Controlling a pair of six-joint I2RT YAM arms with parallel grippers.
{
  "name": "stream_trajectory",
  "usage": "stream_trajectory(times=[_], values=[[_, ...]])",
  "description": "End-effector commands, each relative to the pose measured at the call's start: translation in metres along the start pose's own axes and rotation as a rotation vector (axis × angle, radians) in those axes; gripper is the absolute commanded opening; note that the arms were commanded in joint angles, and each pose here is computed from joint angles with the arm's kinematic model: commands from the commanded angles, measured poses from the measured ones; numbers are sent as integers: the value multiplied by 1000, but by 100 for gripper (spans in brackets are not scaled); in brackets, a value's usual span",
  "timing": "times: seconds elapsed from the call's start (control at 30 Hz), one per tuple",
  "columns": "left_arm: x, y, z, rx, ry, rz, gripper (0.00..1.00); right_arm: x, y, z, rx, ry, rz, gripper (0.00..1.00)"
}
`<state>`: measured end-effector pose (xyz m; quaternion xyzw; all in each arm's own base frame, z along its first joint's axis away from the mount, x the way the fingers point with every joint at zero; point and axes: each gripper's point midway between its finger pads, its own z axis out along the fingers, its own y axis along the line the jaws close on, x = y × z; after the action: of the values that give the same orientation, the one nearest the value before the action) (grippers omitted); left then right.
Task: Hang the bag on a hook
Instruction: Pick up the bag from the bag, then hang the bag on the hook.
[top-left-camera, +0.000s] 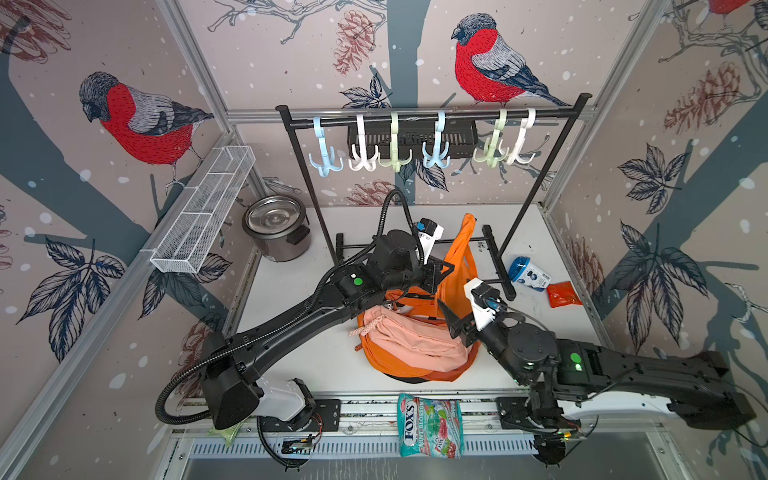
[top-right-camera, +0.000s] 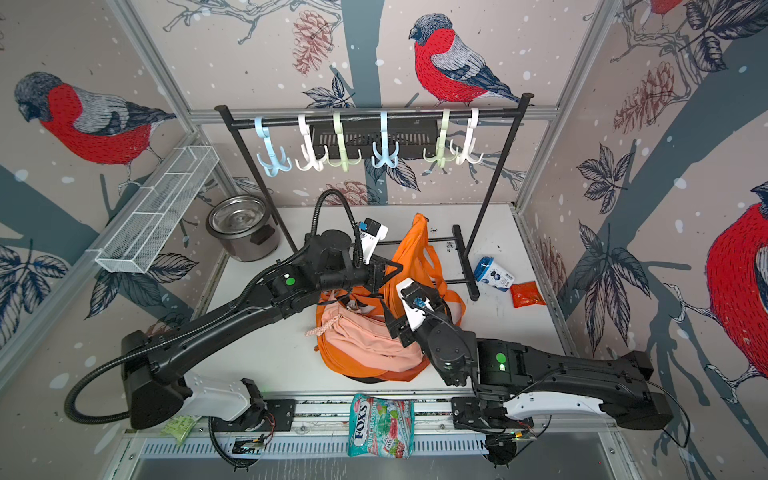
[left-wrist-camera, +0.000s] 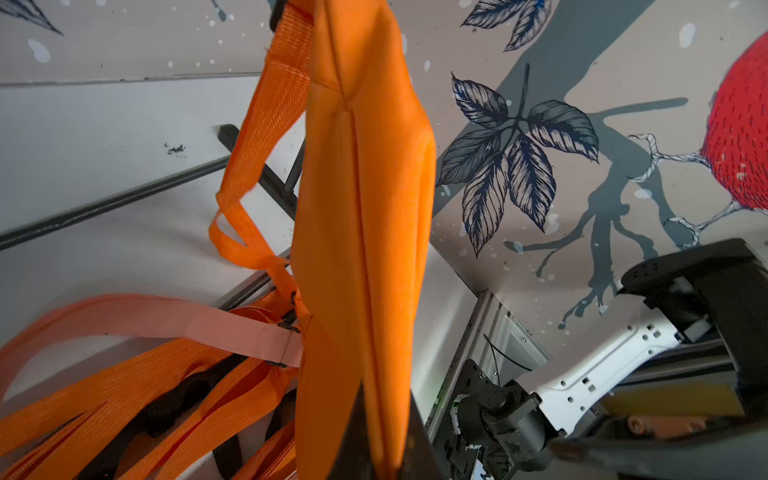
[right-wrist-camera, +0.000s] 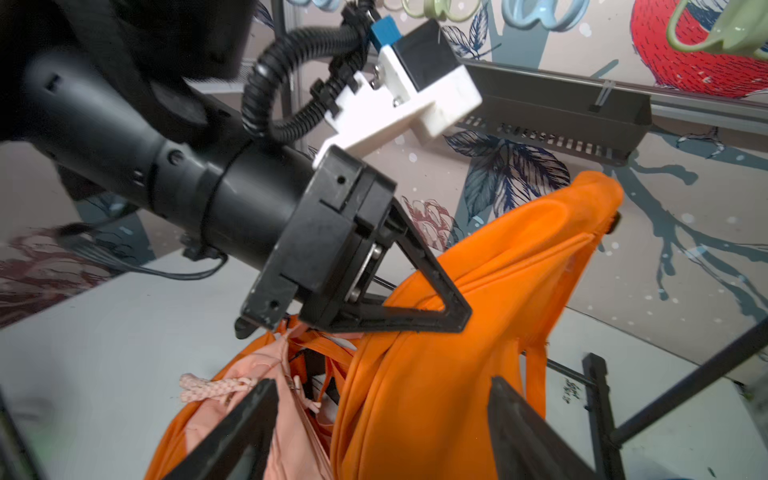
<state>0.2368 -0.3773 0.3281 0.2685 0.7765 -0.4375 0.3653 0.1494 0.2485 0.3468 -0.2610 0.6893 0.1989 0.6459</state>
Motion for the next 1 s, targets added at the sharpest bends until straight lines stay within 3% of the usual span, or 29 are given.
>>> stream_trajectory(times=[0.0,0.1,0.37,0.63,0.8,0.97], values=[[-1,-12,-14,29,40,181,0,-26,8,-16,-126,-81,68,89],[-4,-10,-25,11,40,236,0,-38,-7,-27,-112,-127,88,95],[-9,-13,-67,1,40,311,0,-48,-55,-45,26,-171,131,98],[-10,-19,-102,-42,59,385,0,-22,-86,-5,132,-22,102,100],[-10,-24,-122,-55,59,403,0,-7,-104,16,54,-11,157,100],[-7,-27,-135,-59,57,411,0,-2,-87,23,-117,-15,142,100]])
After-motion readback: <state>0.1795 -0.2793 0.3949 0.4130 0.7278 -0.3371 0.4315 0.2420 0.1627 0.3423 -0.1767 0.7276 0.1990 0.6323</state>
